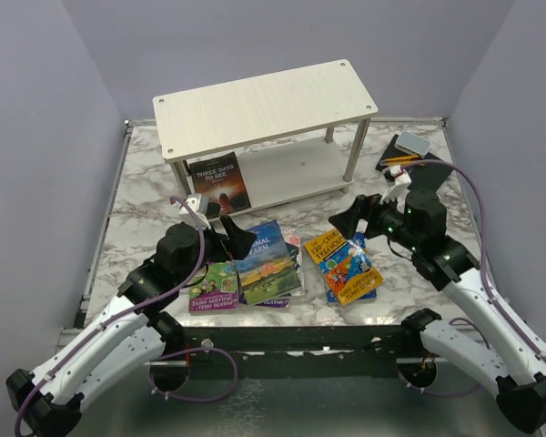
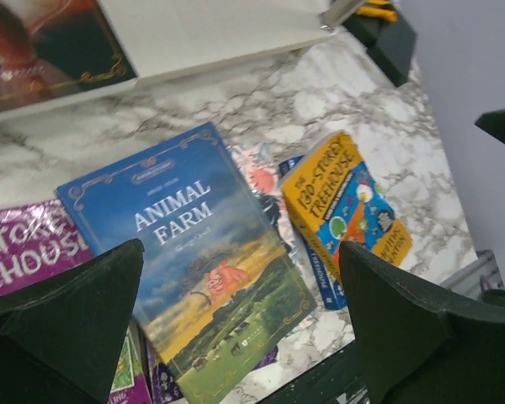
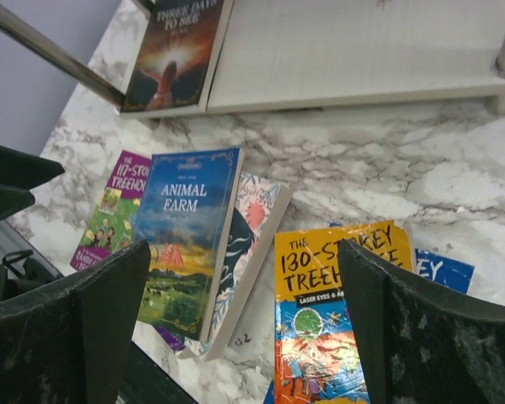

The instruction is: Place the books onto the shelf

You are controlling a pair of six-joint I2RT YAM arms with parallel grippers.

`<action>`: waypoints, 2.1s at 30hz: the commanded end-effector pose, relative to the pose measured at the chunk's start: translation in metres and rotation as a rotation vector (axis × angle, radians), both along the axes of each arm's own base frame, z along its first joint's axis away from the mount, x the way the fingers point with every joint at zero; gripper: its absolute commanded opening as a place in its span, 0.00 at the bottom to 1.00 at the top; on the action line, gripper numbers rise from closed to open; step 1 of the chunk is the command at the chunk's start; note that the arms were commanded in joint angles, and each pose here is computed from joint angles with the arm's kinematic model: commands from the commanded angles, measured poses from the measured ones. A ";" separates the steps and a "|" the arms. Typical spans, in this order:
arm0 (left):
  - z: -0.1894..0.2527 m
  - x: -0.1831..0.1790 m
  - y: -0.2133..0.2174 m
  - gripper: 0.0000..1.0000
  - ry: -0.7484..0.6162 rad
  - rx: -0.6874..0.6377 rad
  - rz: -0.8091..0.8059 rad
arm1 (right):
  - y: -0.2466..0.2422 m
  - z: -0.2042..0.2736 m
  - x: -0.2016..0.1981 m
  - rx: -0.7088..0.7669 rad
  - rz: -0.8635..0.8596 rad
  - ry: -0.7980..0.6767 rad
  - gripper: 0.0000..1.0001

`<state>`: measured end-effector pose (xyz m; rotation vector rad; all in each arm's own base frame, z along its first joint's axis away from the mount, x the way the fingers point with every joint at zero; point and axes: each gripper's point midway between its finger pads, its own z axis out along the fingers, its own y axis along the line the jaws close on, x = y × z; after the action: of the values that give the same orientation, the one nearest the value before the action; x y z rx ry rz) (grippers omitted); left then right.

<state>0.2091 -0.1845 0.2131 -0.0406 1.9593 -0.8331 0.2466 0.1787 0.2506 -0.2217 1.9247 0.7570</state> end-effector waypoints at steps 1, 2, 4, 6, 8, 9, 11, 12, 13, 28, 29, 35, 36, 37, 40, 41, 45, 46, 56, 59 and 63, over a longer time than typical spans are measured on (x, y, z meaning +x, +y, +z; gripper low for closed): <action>-0.044 0.003 0.019 0.99 0.178 0.059 0.155 | 0.020 -0.024 -0.005 0.025 0.091 0.088 0.95; -0.052 0.003 0.022 0.99 0.207 0.067 0.179 | 0.022 -0.031 -0.005 0.022 0.095 0.109 0.94; -0.066 0.003 0.024 0.99 0.255 0.083 0.208 | 0.027 -0.042 -0.005 0.016 0.107 0.142 0.93; -0.078 0.003 0.026 0.99 0.299 0.094 0.236 | 0.032 -0.049 -0.006 0.020 0.121 0.164 0.92; -0.090 0.001 0.025 0.99 0.342 0.102 0.249 | 0.037 -0.055 -0.007 0.024 0.128 0.183 0.91; -0.096 0.001 0.025 0.99 0.364 0.106 0.252 | 0.038 -0.058 -0.008 0.023 0.131 0.194 0.91; -0.107 -0.001 0.024 0.99 0.403 0.120 0.260 | 0.041 -0.063 -0.009 0.020 0.142 0.211 0.90; -0.112 -0.002 0.024 0.99 0.419 0.128 0.264 | 0.042 -0.065 -0.009 0.018 0.145 0.216 0.90; -0.117 -0.003 0.024 0.99 0.435 0.133 0.268 | 0.043 -0.066 -0.009 0.019 0.148 0.218 0.90; -0.169 -0.011 -0.003 0.89 0.531 0.072 0.168 | 0.040 -0.074 -0.017 0.010 0.149 0.235 0.89; -0.171 -0.011 -0.003 0.86 0.531 0.066 0.165 | 0.039 -0.074 -0.017 0.011 0.149 0.236 0.89; -0.184 -0.020 0.001 0.69 0.552 0.030 0.167 | 0.039 -0.079 -0.019 0.018 0.145 0.246 0.88; -0.186 -0.022 0.003 0.67 0.555 0.022 0.171 | 0.039 -0.080 -0.019 0.019 0.143 0.248 0.88; -0.187 -0.023 0.004 0.64 0.555 0.016 0.174 | 0.039 -0.081 -0.019 0.019 0.141 0.251 0.88; -0.191 -0.027 0.008 0.58 0.555 -0.007 0.186 | 0.039 -0.082 -0.021 0.024 0.143 0.258 0.87; -0.192 -0.027 0.009 0.55 0.552 -0.014 0.189 | 0.039 -0.082 -0.021 0.027 0.142 0.259 0.87; -0.191 -0.029 0.011 0.42 0.538 -0.048 0.197 | 0.037 -0.082 -0.022 0.028 0.135 0.259 0.87; -0.192 -0.030 0.012 0.39 0.537 -0.052 0.200 | 0.037 -0.082 -0.022 0.028 0.132 0.260 0.87; -0.170 -0.023 0.007 0.12 0.458 -0.126 0.177 | 0.038 -0.082 -0.028 0.049 0.139 0.277 0.86; -0.156 -0.021 0.002 0.00 0.427 -0.150 0.146 | 0.042 -0.082 -0.031 0.070 0.166 0.287 0.86; -0.130 -0.016 -0.005 0.00 0.368 -0.196 0.113 | 0.048 -0.083 -0.037 0.099 0.199 0.308 0.85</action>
<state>0.1988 -0.1829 0.0688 -0.5183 2.1832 -0.9432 0.2204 0.2163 0.1668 -0.2216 2.1752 0.9740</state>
